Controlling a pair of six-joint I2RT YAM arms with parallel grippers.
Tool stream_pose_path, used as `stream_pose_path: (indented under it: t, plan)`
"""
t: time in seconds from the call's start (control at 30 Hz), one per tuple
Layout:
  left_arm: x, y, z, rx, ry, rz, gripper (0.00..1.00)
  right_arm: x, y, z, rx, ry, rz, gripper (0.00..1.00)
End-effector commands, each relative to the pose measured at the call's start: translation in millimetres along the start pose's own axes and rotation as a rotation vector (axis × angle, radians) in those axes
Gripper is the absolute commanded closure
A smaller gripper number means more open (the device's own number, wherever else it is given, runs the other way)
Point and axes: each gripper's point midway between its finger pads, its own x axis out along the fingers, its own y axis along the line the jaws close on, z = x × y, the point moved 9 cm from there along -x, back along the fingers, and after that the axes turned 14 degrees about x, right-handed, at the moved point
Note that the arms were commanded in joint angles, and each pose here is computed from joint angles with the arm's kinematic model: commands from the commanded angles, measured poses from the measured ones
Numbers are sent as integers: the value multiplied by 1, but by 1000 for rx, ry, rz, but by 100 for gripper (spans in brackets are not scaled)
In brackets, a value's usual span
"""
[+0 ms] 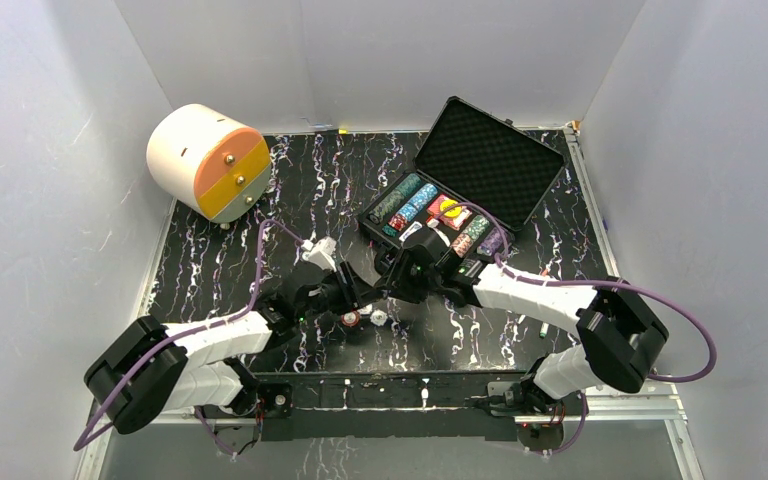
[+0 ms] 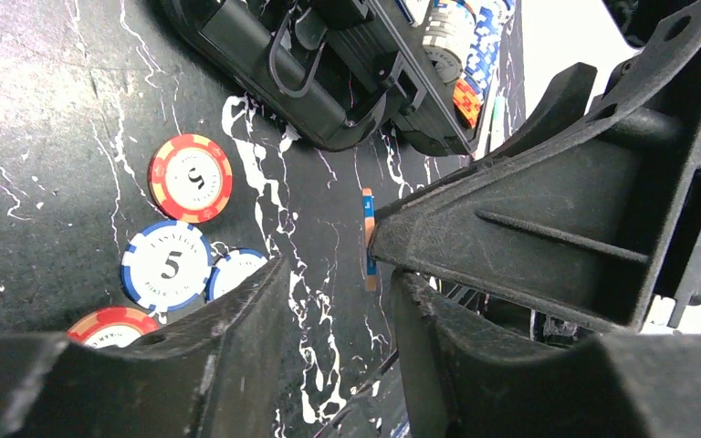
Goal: Pack up texas hold em set
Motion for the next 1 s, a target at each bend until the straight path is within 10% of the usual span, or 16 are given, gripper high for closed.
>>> stream_pose_path:
  t: [0.0, 0.4, 0.73, 0.97]
  plan:
    - [2, -8, 12, 30, -98, -46, 59, 1, 9, -2, 23, 24, 53, 57]
    - [4, -12, 15, 33, -121, -92, 100, 7, 12, -5, 32, 68, 68, 57]
    - [-5, -17, 31, 178, -64, -32, 100, -29, 39, 39, -229, -73, 176, 23]
    - [-33, -26, 81, 258, -97, -175, 100, -93, 57, 79, -511, -235, 380, 21]
